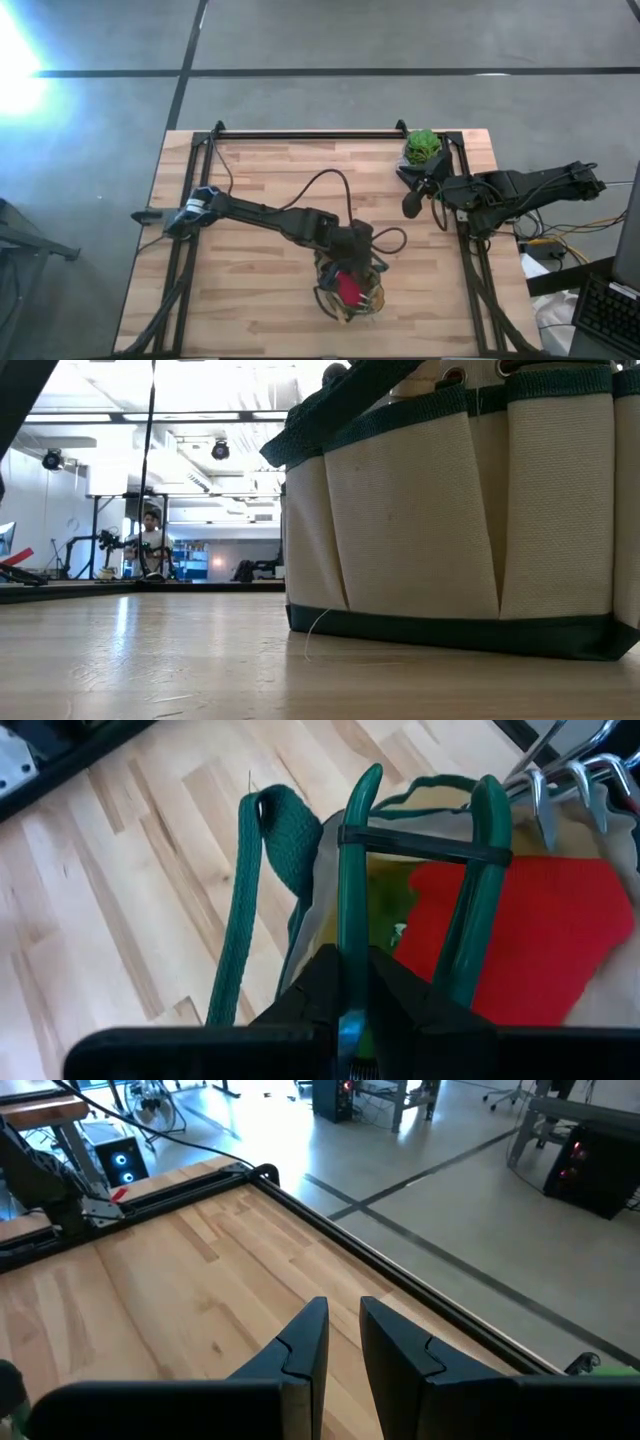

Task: Pick & Place Garden tools in Gardening bag
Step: Put the green shear scissors into the white gardening bag, then return to Home Position

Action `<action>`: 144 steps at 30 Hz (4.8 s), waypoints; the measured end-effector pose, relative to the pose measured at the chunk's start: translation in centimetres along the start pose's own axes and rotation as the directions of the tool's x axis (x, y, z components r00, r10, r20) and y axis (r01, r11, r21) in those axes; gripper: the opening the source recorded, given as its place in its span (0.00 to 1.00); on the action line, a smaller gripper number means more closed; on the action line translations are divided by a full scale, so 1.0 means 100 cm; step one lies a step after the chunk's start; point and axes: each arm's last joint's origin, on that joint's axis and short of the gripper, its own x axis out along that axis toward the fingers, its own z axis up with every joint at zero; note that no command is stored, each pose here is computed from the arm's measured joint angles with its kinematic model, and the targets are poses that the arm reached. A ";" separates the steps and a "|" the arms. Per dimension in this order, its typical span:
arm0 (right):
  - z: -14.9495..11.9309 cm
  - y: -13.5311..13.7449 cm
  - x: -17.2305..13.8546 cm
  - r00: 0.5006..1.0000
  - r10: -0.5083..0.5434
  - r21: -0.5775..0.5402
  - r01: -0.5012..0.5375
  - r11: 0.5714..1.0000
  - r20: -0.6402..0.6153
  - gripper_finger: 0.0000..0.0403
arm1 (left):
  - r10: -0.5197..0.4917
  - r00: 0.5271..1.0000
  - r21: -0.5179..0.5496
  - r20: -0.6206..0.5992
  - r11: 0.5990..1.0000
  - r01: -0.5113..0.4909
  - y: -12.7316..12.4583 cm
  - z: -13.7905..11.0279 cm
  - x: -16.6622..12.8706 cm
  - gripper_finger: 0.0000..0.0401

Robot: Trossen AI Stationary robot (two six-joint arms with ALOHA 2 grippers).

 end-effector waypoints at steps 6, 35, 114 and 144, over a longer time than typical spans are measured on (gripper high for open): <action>0.000 0.000 0.000 1.000 0.000 0.000 0.000 1.000 0.000 0.14 | -0.011 0.999 -0.004 -0.031 1.000 0.011 -0.001 -0.003 0.000 0.08; 0.000 0.000 0.000 1.000 0.000 -0.002 0.000 1.000 0.001 0.14 | -0.069 0.996 0.102 -0.056 0.992 0.074 -0.010 -0.004 0.000 0.08; 0.000 0.000 0.000 1.000 0.000 -0.002 0.000 1.000 0.000 0.14 | -0.102 0.989 0.002 -0.111 0.995 0.103 -0.006 0.009 -0.033 0.21; -0.045 -0.039 -0.042 0.975 0.220 -0.010 -0.219 0.976 0.015 0.14 | 0.275 0.941 -0.171 0.197 0.955 -0.243 -0.001 -0.044 -0.194 0.00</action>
